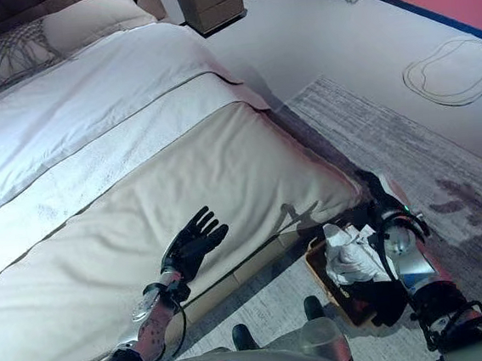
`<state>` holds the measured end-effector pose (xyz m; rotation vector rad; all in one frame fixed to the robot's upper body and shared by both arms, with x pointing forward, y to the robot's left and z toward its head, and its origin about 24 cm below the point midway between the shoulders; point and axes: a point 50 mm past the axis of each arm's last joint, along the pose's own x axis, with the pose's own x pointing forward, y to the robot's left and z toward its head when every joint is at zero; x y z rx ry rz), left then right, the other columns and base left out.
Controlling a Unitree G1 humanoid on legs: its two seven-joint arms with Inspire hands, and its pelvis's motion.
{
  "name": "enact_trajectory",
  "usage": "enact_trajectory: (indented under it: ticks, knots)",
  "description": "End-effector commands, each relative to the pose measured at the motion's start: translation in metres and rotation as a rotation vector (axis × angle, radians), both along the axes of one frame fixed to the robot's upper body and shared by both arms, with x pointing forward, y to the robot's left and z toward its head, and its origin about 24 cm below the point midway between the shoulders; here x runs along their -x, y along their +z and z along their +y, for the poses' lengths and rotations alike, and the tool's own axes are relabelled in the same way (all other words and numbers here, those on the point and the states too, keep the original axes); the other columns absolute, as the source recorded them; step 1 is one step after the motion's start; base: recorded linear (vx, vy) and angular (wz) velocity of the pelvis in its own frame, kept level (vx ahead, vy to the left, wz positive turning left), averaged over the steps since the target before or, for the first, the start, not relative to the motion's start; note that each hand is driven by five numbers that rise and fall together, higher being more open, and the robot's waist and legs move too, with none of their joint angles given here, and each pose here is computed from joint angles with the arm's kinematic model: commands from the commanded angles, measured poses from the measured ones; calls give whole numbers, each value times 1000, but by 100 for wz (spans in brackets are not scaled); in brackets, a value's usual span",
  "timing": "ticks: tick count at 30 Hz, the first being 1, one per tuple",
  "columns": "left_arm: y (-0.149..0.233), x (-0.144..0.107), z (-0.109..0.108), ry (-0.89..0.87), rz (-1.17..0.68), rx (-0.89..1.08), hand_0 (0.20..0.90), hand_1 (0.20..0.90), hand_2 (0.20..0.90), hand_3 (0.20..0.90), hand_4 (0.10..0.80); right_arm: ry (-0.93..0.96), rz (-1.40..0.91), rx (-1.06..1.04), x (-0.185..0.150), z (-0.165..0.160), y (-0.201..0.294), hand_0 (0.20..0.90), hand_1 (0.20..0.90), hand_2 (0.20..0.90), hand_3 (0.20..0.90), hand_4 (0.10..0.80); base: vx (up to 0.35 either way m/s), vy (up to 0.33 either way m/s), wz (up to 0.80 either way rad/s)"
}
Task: Pick up the clothes from the bed and place them into the basket
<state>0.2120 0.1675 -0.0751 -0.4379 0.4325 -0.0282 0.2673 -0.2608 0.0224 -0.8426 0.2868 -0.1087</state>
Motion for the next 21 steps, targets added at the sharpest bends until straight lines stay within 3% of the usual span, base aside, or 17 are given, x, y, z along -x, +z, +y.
enact_trajectory:
  ticks: [1, 11, 21]
  knots:
    - [30, -24, 14, 23, -191, -157, 900, 900, 900, 900, 800, 193, -311, 36, -32, 34, 61, 900, 900, 900, 900, 800, -4, 7, 35]
    - [30, -18, 22, 22, -153, -288, 900, 900, 900, 900, 800, 430, -333, 66, -24, 75, 65, 900, 900, 900, 900, 800, 4, 1, 37]
    - [33, -13, 21, -16, -164, -289, 900, 900, 900, 900, 800, 396, -265, -32, -9, 91, 34, 900, 900, 900, 900, 800, -14, -11, 29]
